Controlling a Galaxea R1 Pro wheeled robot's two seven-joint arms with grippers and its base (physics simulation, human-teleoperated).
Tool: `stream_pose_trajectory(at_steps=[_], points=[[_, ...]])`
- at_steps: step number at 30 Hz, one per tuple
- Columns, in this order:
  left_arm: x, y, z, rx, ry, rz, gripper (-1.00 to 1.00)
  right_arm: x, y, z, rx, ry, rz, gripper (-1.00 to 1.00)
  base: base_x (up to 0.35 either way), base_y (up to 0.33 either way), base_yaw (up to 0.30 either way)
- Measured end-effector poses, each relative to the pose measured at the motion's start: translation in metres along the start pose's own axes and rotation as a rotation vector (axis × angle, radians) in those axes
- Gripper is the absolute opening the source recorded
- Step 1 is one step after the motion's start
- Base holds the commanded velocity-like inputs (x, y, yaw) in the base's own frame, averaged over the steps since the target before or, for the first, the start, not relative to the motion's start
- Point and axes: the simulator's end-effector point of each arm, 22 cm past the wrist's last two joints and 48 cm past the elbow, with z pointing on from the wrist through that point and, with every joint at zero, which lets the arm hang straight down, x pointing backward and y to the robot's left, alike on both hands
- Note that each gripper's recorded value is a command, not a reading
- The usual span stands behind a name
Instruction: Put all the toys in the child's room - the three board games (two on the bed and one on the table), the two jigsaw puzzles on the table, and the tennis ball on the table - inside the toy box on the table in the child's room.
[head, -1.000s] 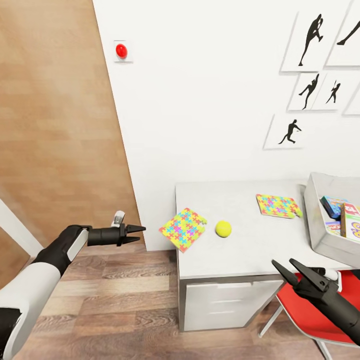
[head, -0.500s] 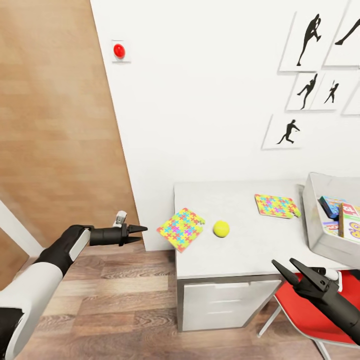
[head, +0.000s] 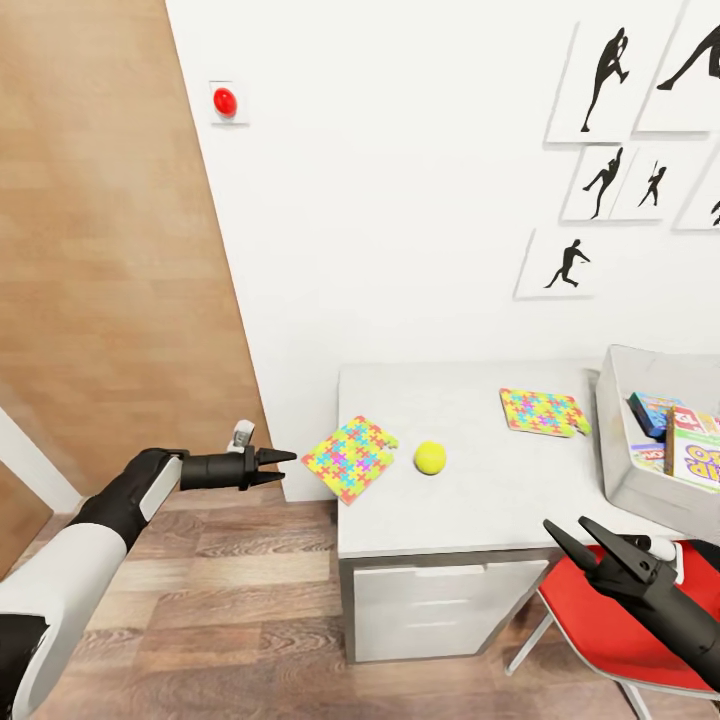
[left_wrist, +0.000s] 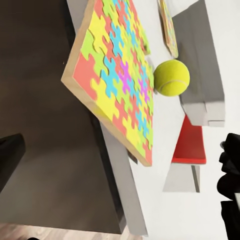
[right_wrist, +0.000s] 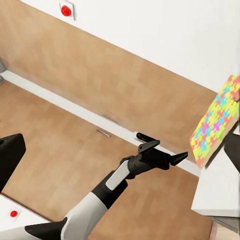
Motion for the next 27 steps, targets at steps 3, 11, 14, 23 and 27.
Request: stream_pose_trajectory(at_steps=[3, 11, 14, 23, 27], points=[[-0.0001, -0.0002, -0.0005, 0.001, 0.000, 0.000, 1.00, -0.0001, 0.0002, 0.0002, -0.001, 0.000, 0.000, 1.00, 0.054, -0.099, 0.000], [-0.0007, 0.0001, -0.0018, 0.001, -0.002, 0.000, 1.00, 0.0006, 0.0002, 0.0012, -0.003, 0.002, 0.001, 1.00, 0.031, -0.019, 0.000], [-0.0008, 0.0002, -0.0019, 0.001, -0.002, 0.000, 1.00, 0.0010, 0.0001, 0.0014, -0.003, 0.002, 0.002, 1.00, 0.006, -0.002, 0.000], [-0.0009, 0.0000, -0.0022, 0.001, -0.002, 0.000, 1.00, 0.0017, 0.0000, 0.0013, -0.002, 0.003, 0.003, 1.00, 0.116, 0.065, 0.000], [-0.0011, 0.0003, -0.0027, 0.000, -0.003, 0.000, 1.00, 0.0019, -0.0001, 0.0016, -0.003, 0.004, 0.004, 1.00, 0.029, 0.017, 0.000]])
